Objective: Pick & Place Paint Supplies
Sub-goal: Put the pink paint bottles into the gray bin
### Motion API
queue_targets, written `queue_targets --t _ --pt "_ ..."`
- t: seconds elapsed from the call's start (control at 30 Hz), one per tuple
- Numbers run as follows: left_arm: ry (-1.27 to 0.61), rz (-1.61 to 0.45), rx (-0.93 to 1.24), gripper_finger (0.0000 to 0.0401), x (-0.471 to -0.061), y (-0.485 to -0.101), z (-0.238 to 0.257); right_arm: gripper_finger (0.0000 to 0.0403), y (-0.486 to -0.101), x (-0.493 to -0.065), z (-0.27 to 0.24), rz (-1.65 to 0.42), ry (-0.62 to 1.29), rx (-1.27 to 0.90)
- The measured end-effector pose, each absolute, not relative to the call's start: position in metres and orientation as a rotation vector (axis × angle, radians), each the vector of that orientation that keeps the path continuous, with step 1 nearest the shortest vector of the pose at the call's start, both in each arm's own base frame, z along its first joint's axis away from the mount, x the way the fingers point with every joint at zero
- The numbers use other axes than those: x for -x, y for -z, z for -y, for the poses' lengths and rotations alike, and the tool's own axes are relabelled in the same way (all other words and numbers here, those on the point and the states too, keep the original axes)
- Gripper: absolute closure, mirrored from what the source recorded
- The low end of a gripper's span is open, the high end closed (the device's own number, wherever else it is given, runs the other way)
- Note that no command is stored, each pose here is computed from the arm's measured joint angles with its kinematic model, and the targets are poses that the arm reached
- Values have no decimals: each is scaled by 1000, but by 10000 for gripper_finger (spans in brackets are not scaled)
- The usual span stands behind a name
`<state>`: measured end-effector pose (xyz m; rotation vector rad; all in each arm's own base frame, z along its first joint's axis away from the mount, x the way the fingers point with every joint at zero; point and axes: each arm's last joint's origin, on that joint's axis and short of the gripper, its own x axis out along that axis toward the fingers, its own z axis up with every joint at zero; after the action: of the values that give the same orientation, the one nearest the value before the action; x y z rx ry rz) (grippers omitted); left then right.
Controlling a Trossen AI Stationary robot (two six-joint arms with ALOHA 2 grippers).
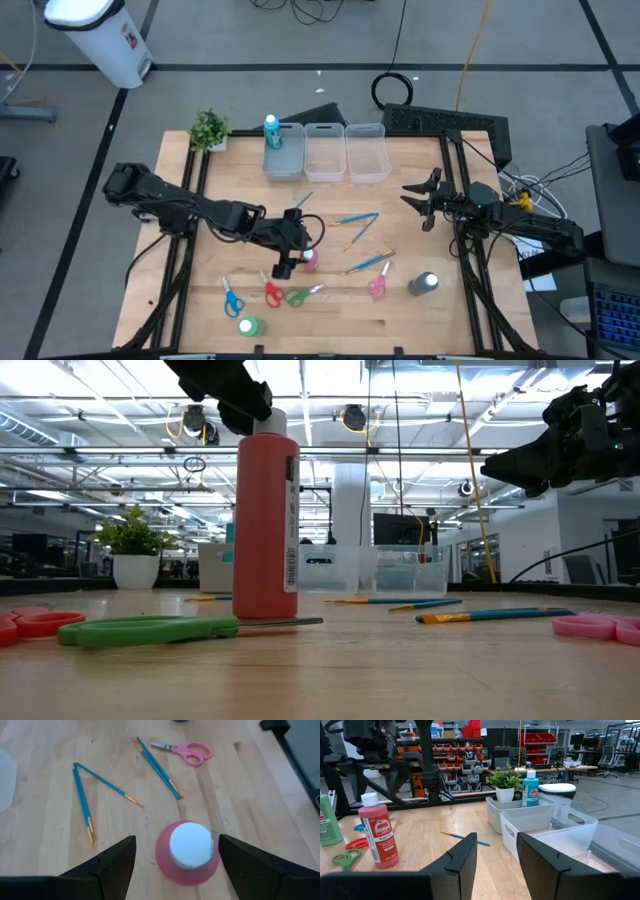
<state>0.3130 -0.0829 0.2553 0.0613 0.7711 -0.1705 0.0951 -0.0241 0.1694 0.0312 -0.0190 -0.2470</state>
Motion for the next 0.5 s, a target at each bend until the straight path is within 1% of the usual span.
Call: queue_targets --t 0.37,0.5 --pt "170 -766 -44 118 -313 -256 83 273 -169 -95 24 19 247 -31" --pt "175 -765 -56 143 -313 -256 83 273 -169 -95 24 18 247 -31"
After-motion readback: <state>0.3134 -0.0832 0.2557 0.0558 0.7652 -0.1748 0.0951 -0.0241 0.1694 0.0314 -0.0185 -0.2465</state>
